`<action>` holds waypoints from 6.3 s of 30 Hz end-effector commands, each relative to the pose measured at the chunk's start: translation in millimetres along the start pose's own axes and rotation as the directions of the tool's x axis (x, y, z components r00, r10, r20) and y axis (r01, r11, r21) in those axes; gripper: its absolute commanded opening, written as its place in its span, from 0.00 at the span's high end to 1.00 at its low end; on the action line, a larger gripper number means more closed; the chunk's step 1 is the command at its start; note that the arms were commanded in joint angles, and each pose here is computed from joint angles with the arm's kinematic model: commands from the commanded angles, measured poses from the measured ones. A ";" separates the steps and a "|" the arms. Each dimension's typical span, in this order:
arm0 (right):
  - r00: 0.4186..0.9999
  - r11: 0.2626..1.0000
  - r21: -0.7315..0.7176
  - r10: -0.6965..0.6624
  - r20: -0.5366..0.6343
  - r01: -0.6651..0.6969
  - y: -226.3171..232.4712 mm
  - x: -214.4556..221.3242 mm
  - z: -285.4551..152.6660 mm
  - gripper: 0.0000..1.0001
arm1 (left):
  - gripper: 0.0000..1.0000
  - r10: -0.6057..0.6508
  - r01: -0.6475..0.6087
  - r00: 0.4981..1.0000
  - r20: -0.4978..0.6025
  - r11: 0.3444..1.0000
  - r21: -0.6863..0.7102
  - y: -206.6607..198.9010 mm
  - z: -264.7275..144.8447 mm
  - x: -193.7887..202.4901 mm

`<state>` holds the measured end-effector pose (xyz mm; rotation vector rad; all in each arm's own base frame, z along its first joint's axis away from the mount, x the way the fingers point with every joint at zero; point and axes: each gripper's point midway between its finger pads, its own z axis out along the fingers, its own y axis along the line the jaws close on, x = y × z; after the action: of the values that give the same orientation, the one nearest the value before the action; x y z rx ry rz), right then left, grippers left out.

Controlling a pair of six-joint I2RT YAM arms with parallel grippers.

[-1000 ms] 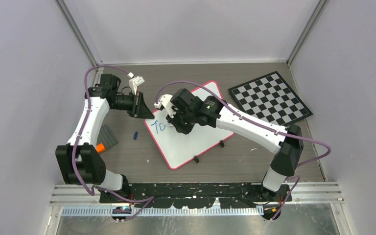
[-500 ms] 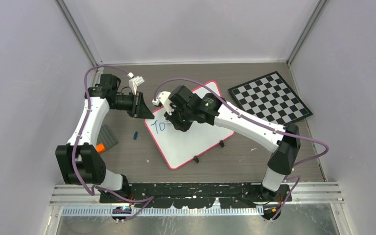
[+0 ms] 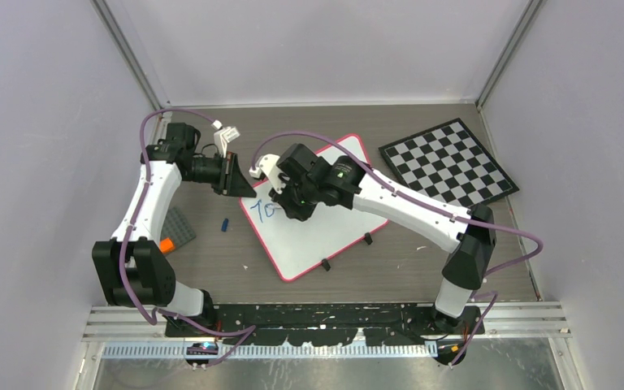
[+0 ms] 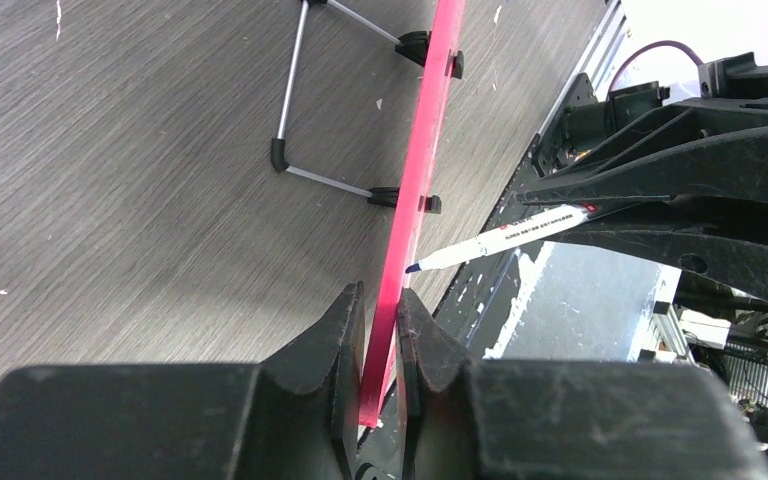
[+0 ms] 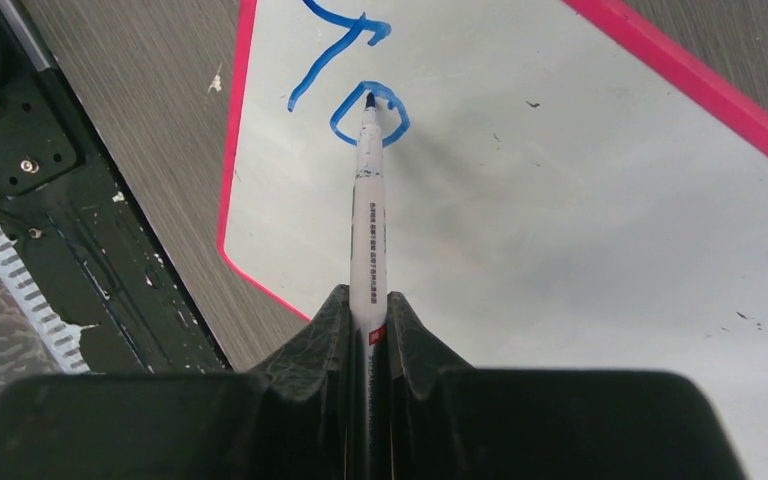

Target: Write a sentence on the whiteboard

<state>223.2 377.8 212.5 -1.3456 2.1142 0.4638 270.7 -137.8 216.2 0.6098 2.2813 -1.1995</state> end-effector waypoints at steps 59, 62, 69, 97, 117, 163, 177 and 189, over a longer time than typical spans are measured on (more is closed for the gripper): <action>1.000 0.999 0.042 0.017 -0.008 -0.017 -16.9 19.6 -5.9 1.00 | 1.00 0.006 -0.006 1.000 -0.002 1.000 -0.028 -0.4 -3.7 -1.6; 1.000 0.999 0.050 0.011 -0.010 -0.011 -18.4 21.7 -8.9 1.00 | 1.00 0.005 -0.005 1.000 -0.002 1.000 -0.027 -0.2 -3.8 -1.6; 1.000 0.997 0.080 0.011 -0.002 -0.011 -30.9 19.5 -17.9 1.00 | 1.00 0.001 -0.001 1.000 0.000 1.000 -0.026 -0.3 -3.5 -2.3; 0.996 0.987 0.154 0.041 0.073 -0.052 -68.4 -12.7 -27.4 1.00 | 1.00 -0.006 0.005 1.000 -0.004 1.000 -0.028 2.5 -2.5 -2.8; 0.999 0.998 0.056 0.039 -0.016 -0.038 -34.1 23.6 -14.8 1.00 | 1.00 -0.002 0.001 1.000 -0.007 1.000 -0.028 3.8 -2.1 -3.3; 0.992 0.996 0.052 0.065 0.111 -0.071 -47.7 -3.4 -66.0 1.00 | 1.00 0.104 -0.116 0.981 -0.166 0.991 -0.068 16.7 11.9 -14.1; 0.989 0.993 0.059 0.099 0.107 -0.106 -53.1 4.7 -56.7 1.00 | 1.00 0.094 -0.107 0.981 -0.168 0.992 -0.069 16.0 13.4 -7.3; 0.990 0.993 0.037 0.107 0.087 -0.111 -47.6 12.1 -48.8 1.00 | 1.00 0.093 -0.106 0.980 -0.173 0.992 -0.066 14.9 15.5 -6.0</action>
<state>249.2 316.3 225.6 -1.2029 2.1808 0.4659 280.1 -148.2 215.6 0.7856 2.3638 -1.1548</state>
